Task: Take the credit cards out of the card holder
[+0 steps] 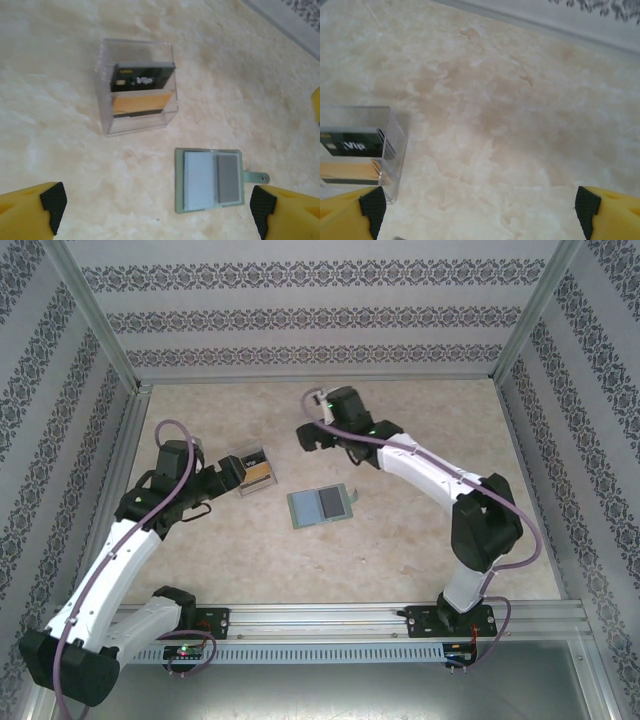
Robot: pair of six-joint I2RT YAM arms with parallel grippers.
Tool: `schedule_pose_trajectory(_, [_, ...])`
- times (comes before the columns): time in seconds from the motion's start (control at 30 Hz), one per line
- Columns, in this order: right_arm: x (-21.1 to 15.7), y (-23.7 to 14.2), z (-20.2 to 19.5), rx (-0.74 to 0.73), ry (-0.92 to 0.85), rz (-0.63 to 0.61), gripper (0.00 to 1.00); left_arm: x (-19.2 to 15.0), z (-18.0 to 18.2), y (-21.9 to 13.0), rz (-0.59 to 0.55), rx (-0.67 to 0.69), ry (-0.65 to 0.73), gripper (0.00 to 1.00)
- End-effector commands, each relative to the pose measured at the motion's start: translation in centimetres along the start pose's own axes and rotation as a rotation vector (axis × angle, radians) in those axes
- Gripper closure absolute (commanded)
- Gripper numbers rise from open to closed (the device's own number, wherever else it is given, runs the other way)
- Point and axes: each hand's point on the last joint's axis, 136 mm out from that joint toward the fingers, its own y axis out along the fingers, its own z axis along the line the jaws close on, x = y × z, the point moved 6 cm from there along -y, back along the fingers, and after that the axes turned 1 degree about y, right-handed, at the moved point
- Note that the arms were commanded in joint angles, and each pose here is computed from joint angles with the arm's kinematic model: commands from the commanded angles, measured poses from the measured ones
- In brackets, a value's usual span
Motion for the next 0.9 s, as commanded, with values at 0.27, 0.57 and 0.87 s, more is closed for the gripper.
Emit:
schedule_pose_trajectory(0.27, [-6.0, -2.2, -3.9, 0.143, 0.365, 0.199, 0.02, -4.7, -4.9, 6.7, 0.196, -0.156, 0.042, 0.24])
schedule_pose_trajectory(0.57, [-11.7, -2.1, -2.5, 0.158, 0.393, 0.329, 0.02, -10.1, -5.7, 12.2, 0.358, -0.11, 0.099, 0.72])
schedule_pose_trajectory(0.87, [-14.7, -0.6, 0.6, 0.206, 0.392, 0.436, 0.02, -12.8, -5.0, 15.5, 0.445, -0.07, 0.124, 0.89])
